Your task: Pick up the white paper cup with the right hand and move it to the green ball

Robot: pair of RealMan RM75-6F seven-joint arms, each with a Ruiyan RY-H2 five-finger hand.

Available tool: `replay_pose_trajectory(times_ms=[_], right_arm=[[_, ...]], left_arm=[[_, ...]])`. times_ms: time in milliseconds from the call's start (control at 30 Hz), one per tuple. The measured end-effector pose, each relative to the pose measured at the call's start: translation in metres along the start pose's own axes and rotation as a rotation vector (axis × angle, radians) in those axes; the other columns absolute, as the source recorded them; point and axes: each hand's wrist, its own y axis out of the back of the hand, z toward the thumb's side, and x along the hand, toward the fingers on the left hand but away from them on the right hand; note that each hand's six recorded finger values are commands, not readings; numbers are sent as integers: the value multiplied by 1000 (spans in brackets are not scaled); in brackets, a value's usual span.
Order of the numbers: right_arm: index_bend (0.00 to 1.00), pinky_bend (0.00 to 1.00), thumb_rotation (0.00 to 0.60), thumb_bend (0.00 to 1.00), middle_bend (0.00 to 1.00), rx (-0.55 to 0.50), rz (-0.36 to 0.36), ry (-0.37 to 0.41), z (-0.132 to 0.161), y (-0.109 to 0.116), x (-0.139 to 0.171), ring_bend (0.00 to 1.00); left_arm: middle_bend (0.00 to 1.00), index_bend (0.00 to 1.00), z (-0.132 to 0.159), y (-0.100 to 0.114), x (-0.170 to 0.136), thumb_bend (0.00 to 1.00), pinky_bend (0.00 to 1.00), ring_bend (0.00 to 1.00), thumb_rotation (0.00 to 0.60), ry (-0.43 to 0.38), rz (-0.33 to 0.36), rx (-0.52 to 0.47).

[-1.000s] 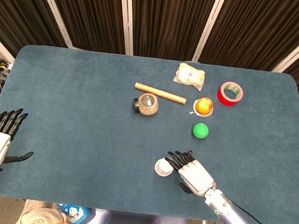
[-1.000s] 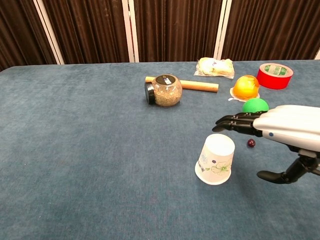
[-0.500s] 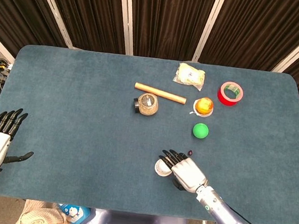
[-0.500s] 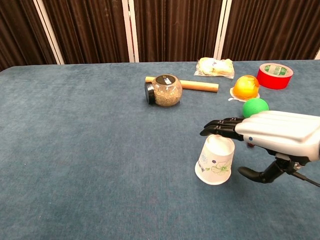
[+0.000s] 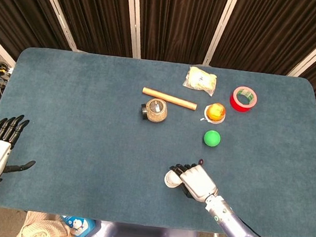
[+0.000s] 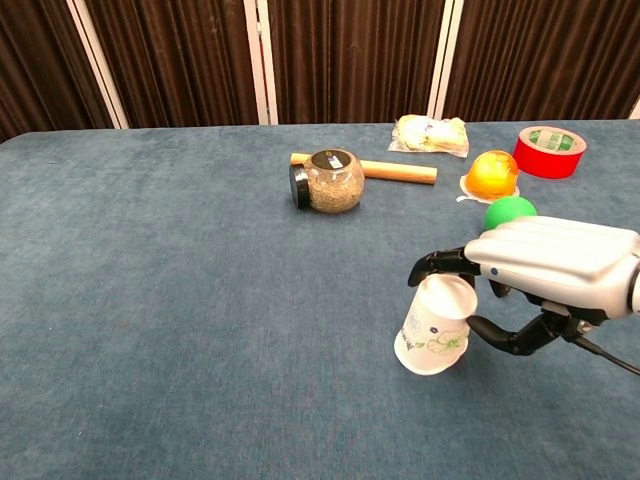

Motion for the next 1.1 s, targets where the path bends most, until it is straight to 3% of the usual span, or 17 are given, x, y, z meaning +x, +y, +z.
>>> replay_pose_trajectory(times_ms=[600, 1100], right_arm=[[300, 430, 600, 597, 307, 39, -67, -27, -7, 24, 2, 365], [300, 430, 600, 597, 307, 88, -98, -189, -62, 30, 4, 365]], left_arm=[[0, 0, 0, 0, 0, 21, 0, 0, 600, 3, 1, -2], [0, 0, 0, -1, 0, 21, 0, 0, 600, 4, -3, -2]])
